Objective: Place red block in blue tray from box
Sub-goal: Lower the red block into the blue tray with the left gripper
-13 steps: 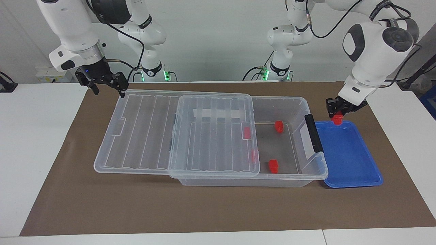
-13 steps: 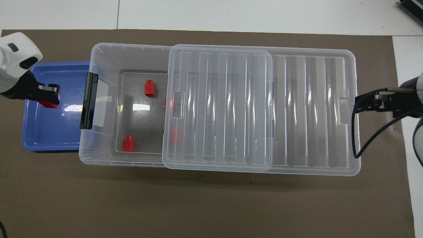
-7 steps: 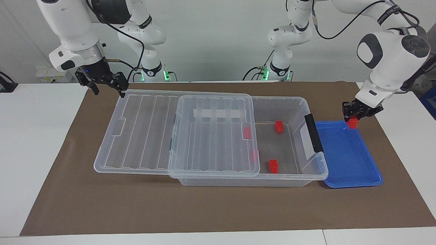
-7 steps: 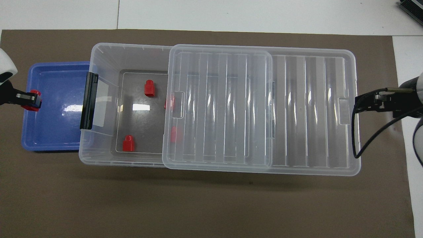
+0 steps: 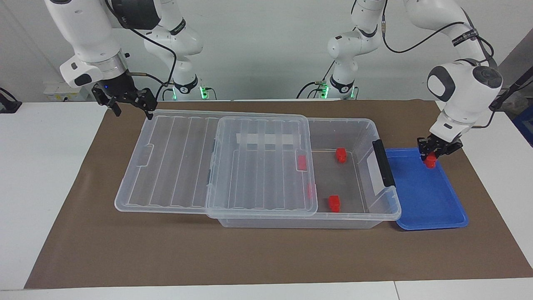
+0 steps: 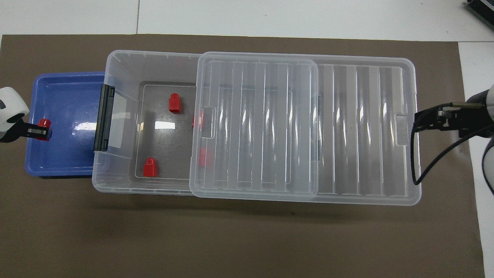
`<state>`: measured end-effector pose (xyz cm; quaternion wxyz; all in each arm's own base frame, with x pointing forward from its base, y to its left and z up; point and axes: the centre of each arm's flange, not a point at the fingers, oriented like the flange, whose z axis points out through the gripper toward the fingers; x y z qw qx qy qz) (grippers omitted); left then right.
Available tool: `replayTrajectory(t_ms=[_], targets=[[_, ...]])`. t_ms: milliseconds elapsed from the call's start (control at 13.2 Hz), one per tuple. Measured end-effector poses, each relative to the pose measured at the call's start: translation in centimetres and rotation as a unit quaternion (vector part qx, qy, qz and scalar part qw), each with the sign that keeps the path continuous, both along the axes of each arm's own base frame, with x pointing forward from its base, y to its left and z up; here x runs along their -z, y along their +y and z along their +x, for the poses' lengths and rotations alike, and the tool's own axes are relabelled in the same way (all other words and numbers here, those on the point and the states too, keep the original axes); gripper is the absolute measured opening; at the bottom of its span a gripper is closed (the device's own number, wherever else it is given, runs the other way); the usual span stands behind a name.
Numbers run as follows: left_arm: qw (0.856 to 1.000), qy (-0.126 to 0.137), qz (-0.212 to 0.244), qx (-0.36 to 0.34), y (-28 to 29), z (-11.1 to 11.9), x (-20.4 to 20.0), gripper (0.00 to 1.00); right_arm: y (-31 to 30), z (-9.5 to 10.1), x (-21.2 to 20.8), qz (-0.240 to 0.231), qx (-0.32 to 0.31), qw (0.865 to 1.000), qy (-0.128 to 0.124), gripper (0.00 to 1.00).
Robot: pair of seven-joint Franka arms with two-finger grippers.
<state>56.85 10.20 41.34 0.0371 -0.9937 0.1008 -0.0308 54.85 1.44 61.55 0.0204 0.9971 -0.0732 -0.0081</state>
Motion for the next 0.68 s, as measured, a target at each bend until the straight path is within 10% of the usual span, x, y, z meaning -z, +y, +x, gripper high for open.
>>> replayTrajectory(t_ms=[681], targets=[[0.999, -0.033, -0.025, -0.011, -0.3, 1.4, 7.6, 0.34, 0.0, 0.0, 0.0, 0.0, 0.0, 1.0, 0.0, 1.0]])
